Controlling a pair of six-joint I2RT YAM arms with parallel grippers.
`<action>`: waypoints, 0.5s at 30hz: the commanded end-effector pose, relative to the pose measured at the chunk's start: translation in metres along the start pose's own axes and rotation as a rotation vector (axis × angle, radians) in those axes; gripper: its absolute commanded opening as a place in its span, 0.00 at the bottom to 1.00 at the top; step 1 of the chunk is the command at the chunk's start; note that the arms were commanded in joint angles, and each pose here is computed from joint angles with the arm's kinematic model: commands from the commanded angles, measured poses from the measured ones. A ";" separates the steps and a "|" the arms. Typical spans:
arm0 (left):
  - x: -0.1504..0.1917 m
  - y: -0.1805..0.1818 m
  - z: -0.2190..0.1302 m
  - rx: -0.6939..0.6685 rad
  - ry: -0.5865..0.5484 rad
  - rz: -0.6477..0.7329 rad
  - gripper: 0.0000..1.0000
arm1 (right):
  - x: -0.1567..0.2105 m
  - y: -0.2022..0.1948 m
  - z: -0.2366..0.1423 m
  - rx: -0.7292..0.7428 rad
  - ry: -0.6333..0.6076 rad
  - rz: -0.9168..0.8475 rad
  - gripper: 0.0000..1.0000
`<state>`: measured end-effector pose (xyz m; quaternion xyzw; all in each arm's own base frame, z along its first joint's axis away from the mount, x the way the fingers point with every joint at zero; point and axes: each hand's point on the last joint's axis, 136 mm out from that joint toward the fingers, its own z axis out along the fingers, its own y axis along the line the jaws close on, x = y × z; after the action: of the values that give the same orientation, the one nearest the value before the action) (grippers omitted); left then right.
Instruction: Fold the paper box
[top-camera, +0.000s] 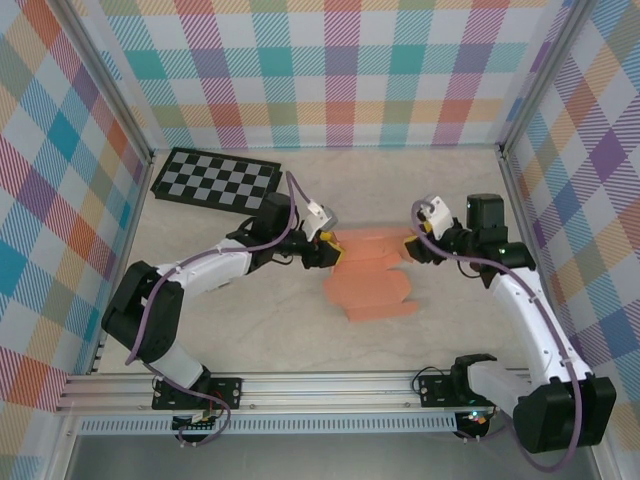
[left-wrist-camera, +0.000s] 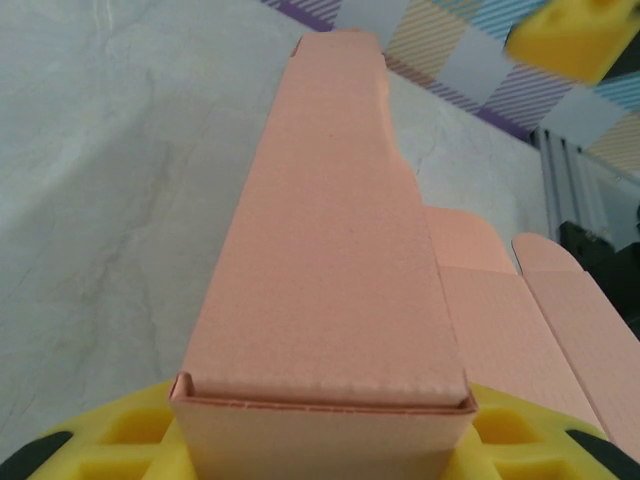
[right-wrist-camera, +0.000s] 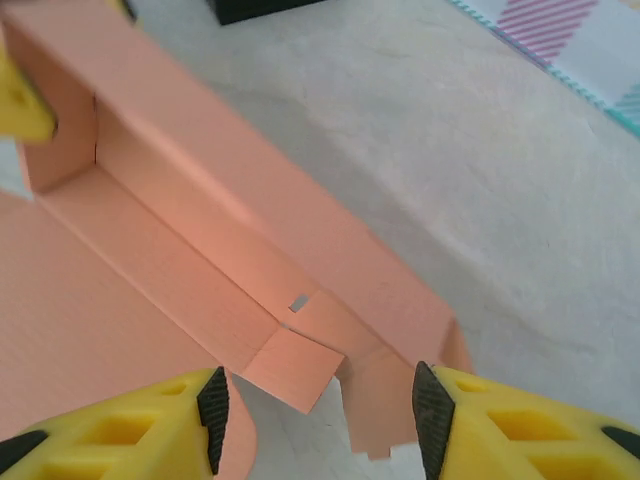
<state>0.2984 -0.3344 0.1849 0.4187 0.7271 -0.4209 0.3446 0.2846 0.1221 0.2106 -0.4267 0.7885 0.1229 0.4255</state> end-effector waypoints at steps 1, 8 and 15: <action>-0.014 -0.017 -0.004 0.080 -0.005 -0.077 0.21 | 0.001 -0.002 0.005 0.008 -0.004 -0.256 0.53; -0.013 -0.025 -0.006 0.115 0.020 -0.105 0.21 | -0.004 -0.027 0.006 0.164 -0.009 -0.333 0.48; -0.010 -0.026 -0.004 0.133 0.024 -0.132 0.21 | -0.003 -0.020 0.012 0.120 -0.006 -0.350 0.47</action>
<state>0.2836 -0.3378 0.1940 0.3963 0.7357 -0.4670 0.2892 0.3061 0.1120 0.2050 -0.5122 0.7275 0.0061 0.4565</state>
